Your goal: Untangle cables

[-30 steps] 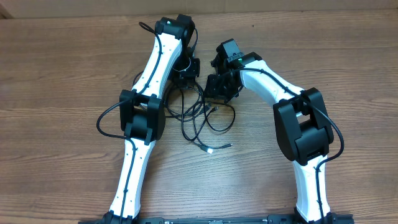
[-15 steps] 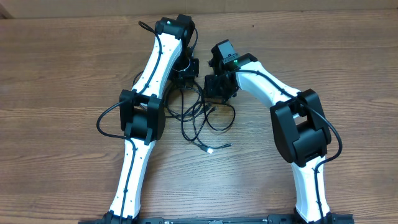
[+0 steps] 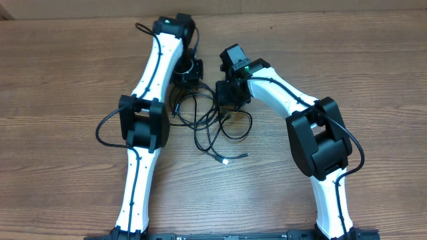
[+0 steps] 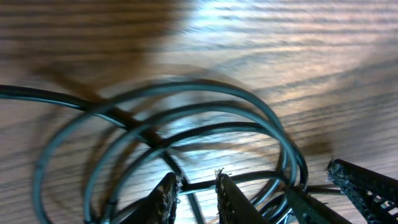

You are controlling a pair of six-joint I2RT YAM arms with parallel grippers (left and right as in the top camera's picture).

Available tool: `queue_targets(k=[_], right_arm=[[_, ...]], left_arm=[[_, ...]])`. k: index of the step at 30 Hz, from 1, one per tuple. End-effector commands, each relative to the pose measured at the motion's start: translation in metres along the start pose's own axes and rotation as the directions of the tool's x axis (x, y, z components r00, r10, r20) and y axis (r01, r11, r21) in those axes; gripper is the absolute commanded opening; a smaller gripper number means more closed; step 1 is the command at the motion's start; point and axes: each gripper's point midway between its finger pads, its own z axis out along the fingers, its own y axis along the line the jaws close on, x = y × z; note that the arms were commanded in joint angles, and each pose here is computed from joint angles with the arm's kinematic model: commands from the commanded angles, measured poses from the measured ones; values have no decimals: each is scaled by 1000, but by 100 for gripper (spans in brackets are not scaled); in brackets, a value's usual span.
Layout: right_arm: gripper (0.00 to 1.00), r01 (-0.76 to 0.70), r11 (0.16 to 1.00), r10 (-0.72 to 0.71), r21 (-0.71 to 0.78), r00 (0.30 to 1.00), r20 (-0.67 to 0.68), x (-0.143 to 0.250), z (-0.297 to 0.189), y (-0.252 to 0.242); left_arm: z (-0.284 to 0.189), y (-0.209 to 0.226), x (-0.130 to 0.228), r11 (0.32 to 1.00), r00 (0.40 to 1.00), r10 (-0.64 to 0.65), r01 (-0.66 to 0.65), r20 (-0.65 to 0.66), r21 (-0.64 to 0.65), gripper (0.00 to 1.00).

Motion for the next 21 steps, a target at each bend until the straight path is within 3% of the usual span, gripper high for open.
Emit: queue_targets(k=[1, 11, 21], right_arm=[[40, -21, 983, 25, 183, 1000, -17, 10, 19, -39], [40, -17, 947, 38, 320, 998, -57, 24, 44, -73], [43, -3, 932, 34, 362, 996, -78, 27, 40, -88]], left_arm=[[-13, -6, 1, 997, 1000, -23, 22, 3, 68, 22], [-12, -11, 5, 998, 1000, -4, 4, -6, 69, 23], [-9, -23, 9, 998, 1000, 22, -22, -8, 65, 24]])
